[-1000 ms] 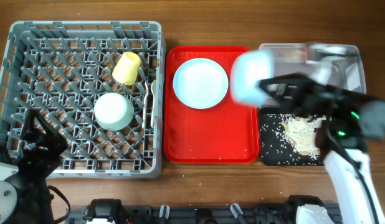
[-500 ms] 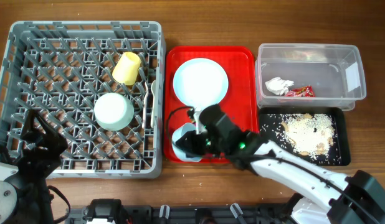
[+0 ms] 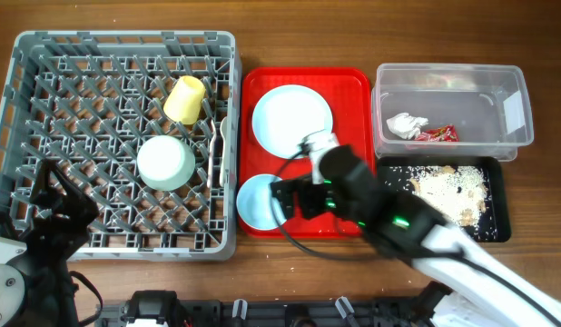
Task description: Sort waste into correct bins and load items into the dishwasher rack
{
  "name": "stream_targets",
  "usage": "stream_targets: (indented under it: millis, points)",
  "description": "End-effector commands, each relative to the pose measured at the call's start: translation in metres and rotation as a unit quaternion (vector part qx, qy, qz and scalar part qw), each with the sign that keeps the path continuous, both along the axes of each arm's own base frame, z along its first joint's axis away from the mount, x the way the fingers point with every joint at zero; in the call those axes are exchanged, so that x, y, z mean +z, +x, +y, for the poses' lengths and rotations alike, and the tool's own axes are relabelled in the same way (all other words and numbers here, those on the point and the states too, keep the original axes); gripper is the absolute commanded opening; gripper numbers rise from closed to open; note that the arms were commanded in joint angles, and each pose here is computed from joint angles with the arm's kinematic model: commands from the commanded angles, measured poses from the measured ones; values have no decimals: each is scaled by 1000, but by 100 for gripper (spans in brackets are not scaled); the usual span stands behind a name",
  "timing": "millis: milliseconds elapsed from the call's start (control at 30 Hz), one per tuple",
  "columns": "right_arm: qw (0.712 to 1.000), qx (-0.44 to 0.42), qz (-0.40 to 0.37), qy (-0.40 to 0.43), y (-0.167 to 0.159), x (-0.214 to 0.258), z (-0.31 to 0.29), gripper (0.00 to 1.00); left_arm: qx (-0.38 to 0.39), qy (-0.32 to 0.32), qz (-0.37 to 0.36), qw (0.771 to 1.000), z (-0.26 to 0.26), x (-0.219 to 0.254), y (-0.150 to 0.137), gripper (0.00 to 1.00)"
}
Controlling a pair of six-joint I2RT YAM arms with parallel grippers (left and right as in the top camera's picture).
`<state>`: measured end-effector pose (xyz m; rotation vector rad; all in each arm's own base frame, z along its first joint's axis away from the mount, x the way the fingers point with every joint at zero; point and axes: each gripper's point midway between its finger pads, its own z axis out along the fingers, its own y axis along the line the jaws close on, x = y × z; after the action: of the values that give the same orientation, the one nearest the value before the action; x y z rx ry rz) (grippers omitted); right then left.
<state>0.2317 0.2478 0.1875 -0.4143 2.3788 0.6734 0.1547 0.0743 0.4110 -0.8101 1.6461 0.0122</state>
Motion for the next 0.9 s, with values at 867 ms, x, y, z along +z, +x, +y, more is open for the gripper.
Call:
stream_targets:
  millis: [867]
  points:
    - [949,-204,-230,76,-131,131,-246,100,13,-2,-7,1000,4,3,-3,100]
